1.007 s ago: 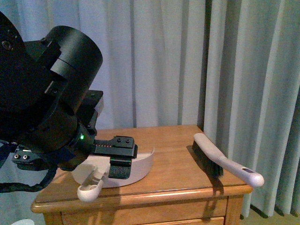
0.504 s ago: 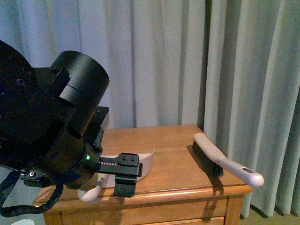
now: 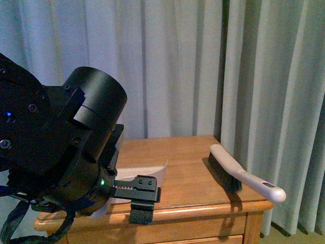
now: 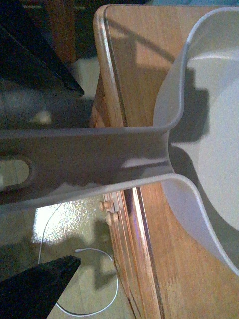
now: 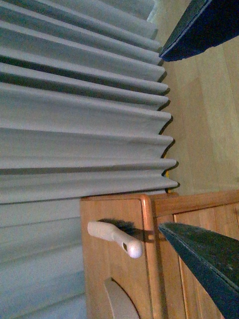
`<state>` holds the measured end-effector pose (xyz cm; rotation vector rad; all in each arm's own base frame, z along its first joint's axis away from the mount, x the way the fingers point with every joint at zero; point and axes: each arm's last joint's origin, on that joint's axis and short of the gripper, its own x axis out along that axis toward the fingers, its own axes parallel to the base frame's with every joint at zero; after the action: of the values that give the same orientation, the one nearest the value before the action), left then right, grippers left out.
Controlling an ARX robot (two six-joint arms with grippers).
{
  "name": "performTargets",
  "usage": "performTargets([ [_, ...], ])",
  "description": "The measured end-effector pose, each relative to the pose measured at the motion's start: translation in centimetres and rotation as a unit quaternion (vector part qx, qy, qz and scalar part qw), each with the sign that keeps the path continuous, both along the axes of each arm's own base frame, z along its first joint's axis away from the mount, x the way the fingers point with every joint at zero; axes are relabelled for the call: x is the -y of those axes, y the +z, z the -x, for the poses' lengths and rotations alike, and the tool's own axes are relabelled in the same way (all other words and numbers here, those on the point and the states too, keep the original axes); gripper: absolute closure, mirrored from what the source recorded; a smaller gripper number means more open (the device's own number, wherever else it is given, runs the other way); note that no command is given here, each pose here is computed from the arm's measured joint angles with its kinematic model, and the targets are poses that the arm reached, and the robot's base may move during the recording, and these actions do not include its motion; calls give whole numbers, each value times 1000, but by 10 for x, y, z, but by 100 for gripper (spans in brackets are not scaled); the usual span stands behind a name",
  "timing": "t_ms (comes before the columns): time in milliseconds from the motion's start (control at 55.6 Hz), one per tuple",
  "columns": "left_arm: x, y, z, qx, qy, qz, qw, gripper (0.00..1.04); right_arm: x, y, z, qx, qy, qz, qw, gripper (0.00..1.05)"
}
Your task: Clean up trash
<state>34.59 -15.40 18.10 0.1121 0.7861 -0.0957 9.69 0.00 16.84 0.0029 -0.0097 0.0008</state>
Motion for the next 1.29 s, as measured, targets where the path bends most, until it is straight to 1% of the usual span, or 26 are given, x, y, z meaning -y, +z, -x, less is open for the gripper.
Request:
performTargets([
  [108,0,0,0,0,0,0,1000,32,0,0,0,0,0,0,1000,7],
  [126,0,0,0,0,0,0,1000,33,0,0,0,0,0,0,1000,7],
  [198,0,0,0,0,0,-1,1000,48,0,0,0,0,0,0,1000,7],
  [216,0,0,0,0,0,0,1000,50,0,0,0,0,0,0,1000,7],
  [288,0,0,0,-1,1,-1,1000,64,0,0,0,0,0,0,1000,7],
  [360,0,0,0,1,4,-2,1000,74,0,0,0,0,0,0,1000,7],
  [414,0,0,0,1,4,-3,1000,76,0,0,0,0,0,0,1000,7],
  [594,0,1,-1,8,6,-7,1000,76,0,0,0,0,0,0,1000,7],
  [755,0,4,-2,32,2,-12,999,76,0,0,0,0,0,0,1000,7],
  [863,-1,12,-1,59,-2,-6,998,76,0,0,0,0,0,0,1000,7],
  [1007,-6,35,3,122,-13,16,992,76,0,0,0,0,0,0,1000,7],
  [1097,-14,53,8,162,-15,28,986,77,0,0,0,0,0,0,1000,7],
  [1151,-20,59,10,182,-12,30,983,77,0,0,0,0,0,0,1000,7],
  [1223,-35,74,17,231,2,40,972,77,0,0,0,0,0,0,1000,7],
  [1295,-51,90,33,290,13,57,955,77,0,0,0,0,0,0,1000,7],
])
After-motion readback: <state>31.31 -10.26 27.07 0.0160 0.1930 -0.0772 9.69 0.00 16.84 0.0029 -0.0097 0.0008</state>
